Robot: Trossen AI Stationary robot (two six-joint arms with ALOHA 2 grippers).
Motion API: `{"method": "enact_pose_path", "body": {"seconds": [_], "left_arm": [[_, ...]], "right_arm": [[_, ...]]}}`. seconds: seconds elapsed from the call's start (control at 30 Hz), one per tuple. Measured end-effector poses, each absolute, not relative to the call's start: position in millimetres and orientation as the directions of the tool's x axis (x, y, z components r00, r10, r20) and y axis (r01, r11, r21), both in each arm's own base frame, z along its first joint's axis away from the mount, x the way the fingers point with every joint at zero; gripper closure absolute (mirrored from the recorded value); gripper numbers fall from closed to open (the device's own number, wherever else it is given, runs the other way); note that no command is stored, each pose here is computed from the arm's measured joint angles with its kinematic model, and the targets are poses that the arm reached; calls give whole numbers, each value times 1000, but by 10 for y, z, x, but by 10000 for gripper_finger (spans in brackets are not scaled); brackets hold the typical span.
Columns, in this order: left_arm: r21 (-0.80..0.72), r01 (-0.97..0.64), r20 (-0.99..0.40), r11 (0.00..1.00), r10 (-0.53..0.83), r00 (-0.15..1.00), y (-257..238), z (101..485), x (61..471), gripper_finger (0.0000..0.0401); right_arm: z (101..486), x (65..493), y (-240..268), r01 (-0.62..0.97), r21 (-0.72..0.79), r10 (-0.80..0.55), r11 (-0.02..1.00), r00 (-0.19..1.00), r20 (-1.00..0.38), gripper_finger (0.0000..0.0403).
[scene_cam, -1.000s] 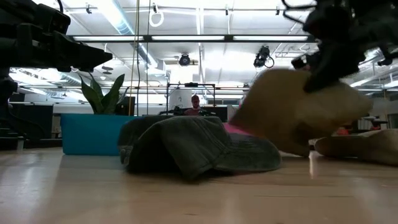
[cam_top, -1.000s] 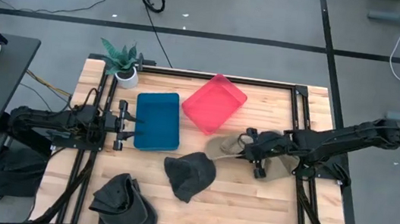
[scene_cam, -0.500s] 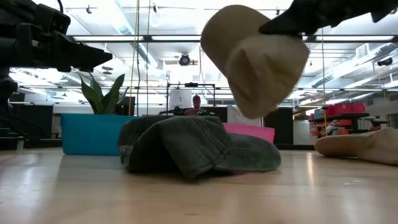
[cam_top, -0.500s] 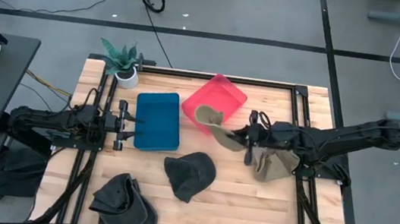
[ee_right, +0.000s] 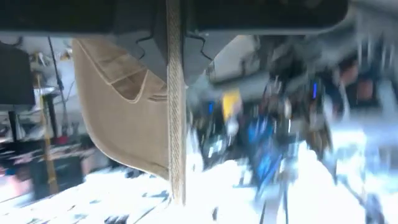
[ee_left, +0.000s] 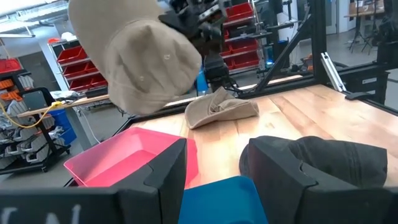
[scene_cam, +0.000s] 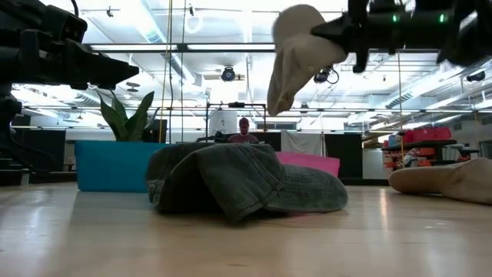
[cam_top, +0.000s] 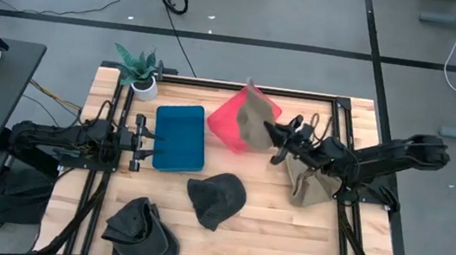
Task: Pick & Place hat
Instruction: Put the left brown cap into the pink bin
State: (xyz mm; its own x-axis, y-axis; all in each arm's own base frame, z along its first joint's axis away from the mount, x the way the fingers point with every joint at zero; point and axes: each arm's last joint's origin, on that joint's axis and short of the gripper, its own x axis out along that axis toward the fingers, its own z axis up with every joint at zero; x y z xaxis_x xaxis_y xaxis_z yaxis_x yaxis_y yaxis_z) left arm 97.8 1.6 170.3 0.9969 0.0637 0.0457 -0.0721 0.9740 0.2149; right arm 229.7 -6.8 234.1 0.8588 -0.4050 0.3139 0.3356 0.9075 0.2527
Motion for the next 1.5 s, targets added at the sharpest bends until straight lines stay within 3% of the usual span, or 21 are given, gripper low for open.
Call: {"method": "enact_pose_path", "body": {"seconds": [0.13,0.33,0.97,1.33,1.5], "left_arm": [[215,-72,44,974,64,997,16,1702,978,224],[215,-72,45,974,63,997,16,1703,978,224],[215,-72,44,974,64,997,16,1701,978,224],[215,-72,44,974,64,997,17,1702,978,224],[215,-72,44,974,64,997,17,1701,978,224]], "right_arm": [[2146,2220,-187,331,378,-470,864,799,375,393],[1914,2338,-346,371,458,-532,808,793,296,393],[1676,2906,-603,383,518,-559,765,794,238,393],[1497,2984,-646,460,539,-621,705,768,156,393],[1447,2983,-666,490,573,-653,656,749,107,372]]}}
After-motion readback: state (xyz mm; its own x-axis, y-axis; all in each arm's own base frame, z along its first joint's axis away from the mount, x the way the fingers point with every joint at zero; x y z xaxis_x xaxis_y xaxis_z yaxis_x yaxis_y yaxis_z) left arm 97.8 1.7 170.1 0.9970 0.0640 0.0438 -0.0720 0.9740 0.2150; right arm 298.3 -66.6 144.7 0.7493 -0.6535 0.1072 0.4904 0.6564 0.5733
